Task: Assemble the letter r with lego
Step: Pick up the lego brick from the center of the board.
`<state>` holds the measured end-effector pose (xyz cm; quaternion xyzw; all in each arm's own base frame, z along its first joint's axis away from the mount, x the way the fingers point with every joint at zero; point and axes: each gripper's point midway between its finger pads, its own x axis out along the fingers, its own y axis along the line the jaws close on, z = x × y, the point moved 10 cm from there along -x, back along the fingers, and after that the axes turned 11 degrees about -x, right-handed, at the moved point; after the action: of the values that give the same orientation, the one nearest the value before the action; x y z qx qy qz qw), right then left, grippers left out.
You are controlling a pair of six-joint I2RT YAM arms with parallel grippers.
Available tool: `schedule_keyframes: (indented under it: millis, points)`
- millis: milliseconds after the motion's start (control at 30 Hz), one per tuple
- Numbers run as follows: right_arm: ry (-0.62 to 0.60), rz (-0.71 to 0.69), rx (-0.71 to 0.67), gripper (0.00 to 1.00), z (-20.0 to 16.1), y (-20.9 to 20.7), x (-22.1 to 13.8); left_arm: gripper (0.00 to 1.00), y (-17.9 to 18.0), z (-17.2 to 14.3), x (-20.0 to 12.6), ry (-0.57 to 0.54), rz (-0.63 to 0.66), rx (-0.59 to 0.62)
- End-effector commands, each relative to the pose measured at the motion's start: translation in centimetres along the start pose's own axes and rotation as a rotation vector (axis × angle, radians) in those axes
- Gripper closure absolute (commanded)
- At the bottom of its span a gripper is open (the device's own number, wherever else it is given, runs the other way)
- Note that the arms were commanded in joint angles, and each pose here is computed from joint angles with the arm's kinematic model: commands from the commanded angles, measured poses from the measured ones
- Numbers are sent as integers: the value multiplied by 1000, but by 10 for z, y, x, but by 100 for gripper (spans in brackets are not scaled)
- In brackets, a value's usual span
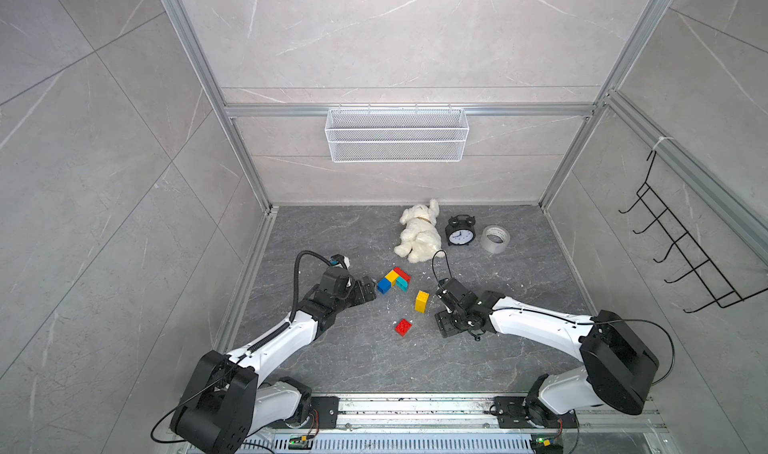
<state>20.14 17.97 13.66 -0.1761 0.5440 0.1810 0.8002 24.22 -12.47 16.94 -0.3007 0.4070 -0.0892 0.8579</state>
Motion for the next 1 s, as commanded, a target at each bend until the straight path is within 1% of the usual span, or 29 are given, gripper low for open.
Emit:
schedule_keyframes:
  millis: [0, 67, 167, 267, 367, 467, 600, 700, 833, 900, 967]
  points:
    - [-17, -104, 110, 15, -1, -11, -13, 0, -12, 11, -2, -30, -54, 25]
    - [-4, -110, 147, 11, 1, -10, -11, 0, -12, 11, -2, -34, -51, 25]
    - [35, -103, 204, 8, 2, -7, -3, 0, -12, 12, -1, -34, -52, 25]
    - [30, -77, 257, 8, 5, -1, 4, 0, -13, 12, 0, -29, -50, 26]
    - [32, -91, 272, 10, 7, 2, 8, 0, -13, 11, 1, -25, -47, 28]
    - [33, -108, 260, 17, 10, 6, 11, 0, -13, 12, 1, -26, -46, 30]
    - [40, -141, 251, 22, 11, 7, 15, 0, -14, 13, 1, -31, -47, 32]
    - [41, -151, 246, 32, 12, 8, 16, 0, -15, 14, 1, -27, -47, 34]
    - [33, -169, 240, 42, 14, 6, 12, 0, -16, 15, -2, -34, -52, 44]
    - [14, -172, 228, 44, 16, 4, 6, 0, -17, 17, -6, -55, -62, 56]
    - [-26, -155, 209, 44, 22, 3, -10, 0, -23, 21, -13, -91, -89, 88]
